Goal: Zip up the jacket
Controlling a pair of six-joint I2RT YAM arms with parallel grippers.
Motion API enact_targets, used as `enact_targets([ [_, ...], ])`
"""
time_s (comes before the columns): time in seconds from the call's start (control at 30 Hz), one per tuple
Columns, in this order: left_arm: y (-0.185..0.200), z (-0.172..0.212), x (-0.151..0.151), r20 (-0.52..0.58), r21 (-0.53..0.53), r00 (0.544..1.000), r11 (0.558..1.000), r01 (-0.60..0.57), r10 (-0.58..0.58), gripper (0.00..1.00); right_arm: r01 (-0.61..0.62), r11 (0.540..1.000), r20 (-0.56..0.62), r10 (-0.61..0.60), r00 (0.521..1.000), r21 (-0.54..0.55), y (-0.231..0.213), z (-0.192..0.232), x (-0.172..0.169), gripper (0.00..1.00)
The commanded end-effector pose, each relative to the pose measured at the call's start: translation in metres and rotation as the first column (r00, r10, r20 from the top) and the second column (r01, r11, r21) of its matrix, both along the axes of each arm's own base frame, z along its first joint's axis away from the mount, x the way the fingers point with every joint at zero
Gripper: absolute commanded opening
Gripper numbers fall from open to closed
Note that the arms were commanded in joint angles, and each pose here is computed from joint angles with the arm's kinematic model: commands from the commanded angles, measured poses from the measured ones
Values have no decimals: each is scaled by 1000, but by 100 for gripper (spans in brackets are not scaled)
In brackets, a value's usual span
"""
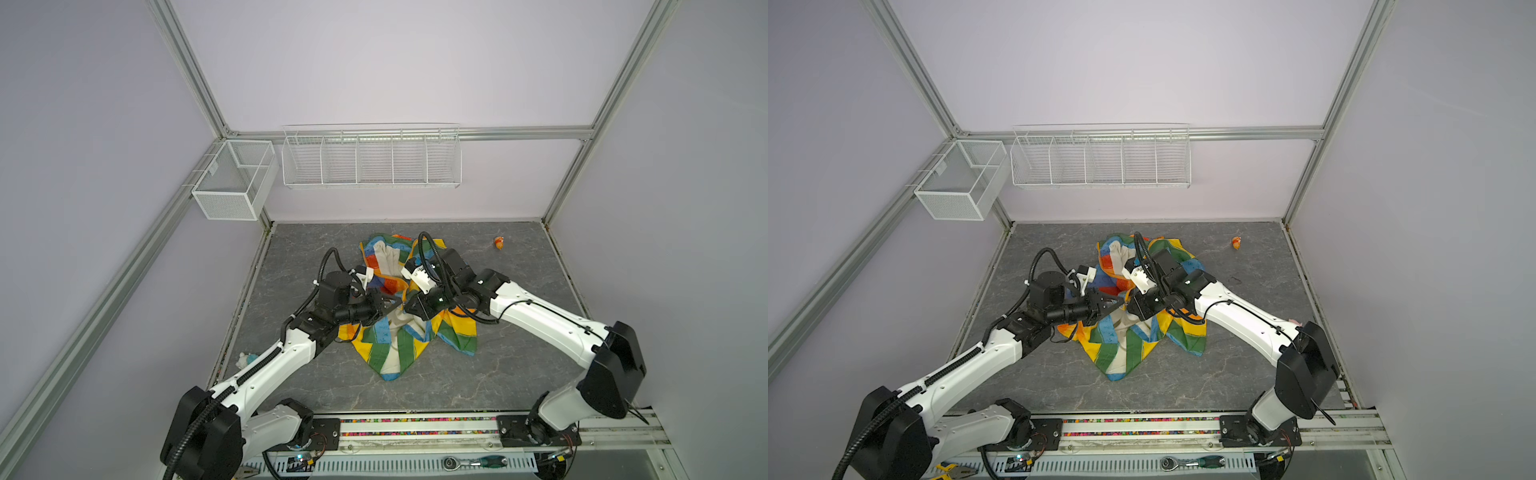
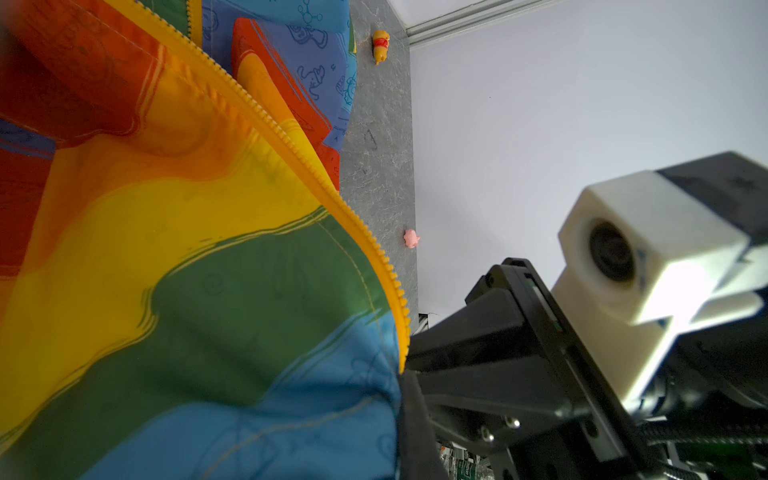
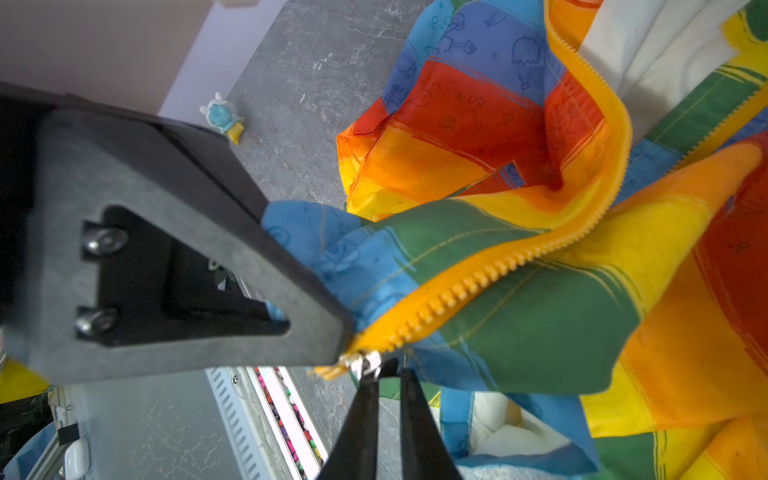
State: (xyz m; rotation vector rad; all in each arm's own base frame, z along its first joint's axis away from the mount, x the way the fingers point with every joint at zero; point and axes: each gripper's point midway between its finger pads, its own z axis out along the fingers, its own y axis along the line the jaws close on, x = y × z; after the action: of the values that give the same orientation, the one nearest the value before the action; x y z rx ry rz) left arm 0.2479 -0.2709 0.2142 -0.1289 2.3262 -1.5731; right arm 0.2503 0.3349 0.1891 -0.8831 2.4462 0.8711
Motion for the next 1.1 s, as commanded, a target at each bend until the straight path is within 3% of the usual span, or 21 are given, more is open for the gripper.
enact_targets([
  [0.0,-1,11,-5,20,-30,1000,999,25,-24,0,18,1000,35,-18,999,11,-5,5,4,13],
  [0.53,-1,6,-7,9,-22,1000,999,29,-29,0,18,999,47,-20,999,46,-6,16,5,7],
  [0.73,-2,7,-8,18,-28,999,999,40,-39,0,77,995,19,-79,997,69,-16,16,10,22],
  [0.87,-3,7,-10,32,-35,998,998,58,-57,0,145,975,-56,-137,989,167,-24,30,13,40],
  [1.07,-6,4,-11,30,-41,997,996,76,-75,0,243,926,-189,-193,963,288,-26,54,11,52],
])
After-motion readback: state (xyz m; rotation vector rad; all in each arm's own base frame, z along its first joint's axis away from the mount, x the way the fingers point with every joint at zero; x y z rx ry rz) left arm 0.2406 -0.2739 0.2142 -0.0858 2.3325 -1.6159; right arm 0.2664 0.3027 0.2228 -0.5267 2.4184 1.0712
